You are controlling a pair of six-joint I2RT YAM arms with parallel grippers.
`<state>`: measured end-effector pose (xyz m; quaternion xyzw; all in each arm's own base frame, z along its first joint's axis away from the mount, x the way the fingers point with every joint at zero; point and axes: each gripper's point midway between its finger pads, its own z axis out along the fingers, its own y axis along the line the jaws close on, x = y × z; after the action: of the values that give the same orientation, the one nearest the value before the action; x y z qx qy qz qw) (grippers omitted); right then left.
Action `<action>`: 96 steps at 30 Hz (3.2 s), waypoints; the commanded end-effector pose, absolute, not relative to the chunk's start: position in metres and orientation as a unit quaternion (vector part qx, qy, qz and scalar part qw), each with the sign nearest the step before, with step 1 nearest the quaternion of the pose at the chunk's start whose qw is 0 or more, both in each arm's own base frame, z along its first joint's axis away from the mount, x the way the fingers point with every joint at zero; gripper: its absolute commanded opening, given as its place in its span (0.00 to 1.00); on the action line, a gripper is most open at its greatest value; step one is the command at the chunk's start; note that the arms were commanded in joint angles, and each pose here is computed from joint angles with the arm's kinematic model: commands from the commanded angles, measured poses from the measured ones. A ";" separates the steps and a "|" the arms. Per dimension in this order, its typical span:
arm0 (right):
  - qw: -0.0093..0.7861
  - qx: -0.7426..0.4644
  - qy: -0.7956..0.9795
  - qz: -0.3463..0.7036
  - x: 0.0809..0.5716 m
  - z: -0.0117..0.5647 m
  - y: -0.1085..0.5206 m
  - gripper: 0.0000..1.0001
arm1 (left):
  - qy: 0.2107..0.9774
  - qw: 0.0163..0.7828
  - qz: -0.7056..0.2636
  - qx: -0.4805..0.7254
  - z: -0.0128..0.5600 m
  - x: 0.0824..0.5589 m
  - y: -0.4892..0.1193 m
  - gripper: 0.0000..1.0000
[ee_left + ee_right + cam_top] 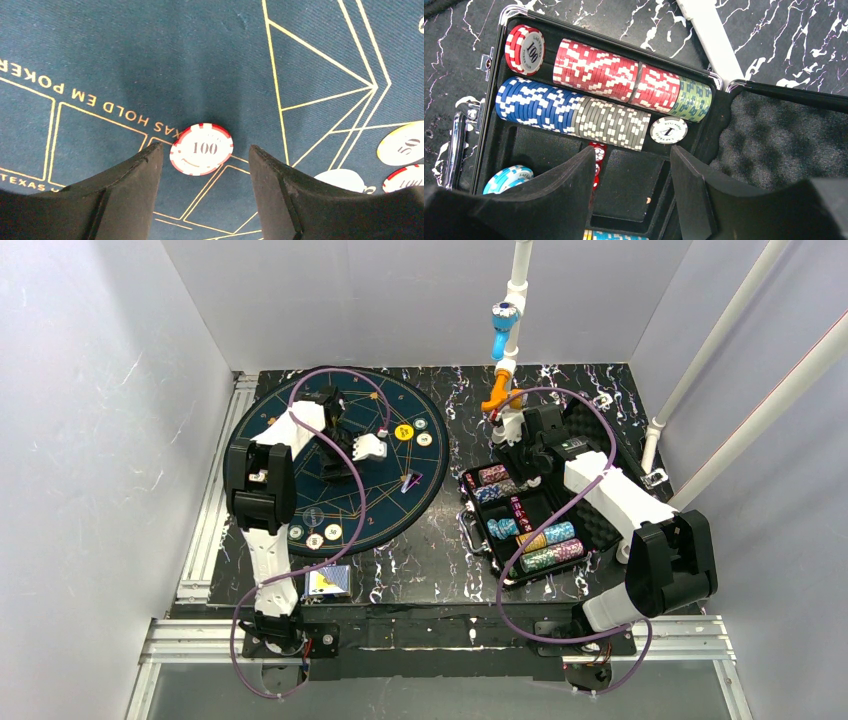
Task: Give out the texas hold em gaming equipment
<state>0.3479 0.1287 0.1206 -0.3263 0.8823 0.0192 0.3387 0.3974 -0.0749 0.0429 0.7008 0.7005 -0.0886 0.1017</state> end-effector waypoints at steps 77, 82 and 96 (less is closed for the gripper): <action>0.352 -0.353 0.863 0.086 0.344 0.133 0.155 0.65 | 0.953 0.156 -0.059 0.253 0.058 0.404 0.183 0.32; 0.351 -0.353 0.863 0.084 0.344 0.132 0.155 0.65 | 0.955 0.150 -0.064 0.250 0.051 0.404 0.183 0.34; 0.349 -0.353 0.864 0.085 0.344 0.131 0.156 0.65 | 0.946 0.175 -0.079 0.260 0.079 0.411 0.166 0.62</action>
<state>0.3356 0.1479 0.1182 -0.3485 0.8749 0.0785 0.3270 0.4040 0.1820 0.0422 0.2474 0.9555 -0.0709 0.1444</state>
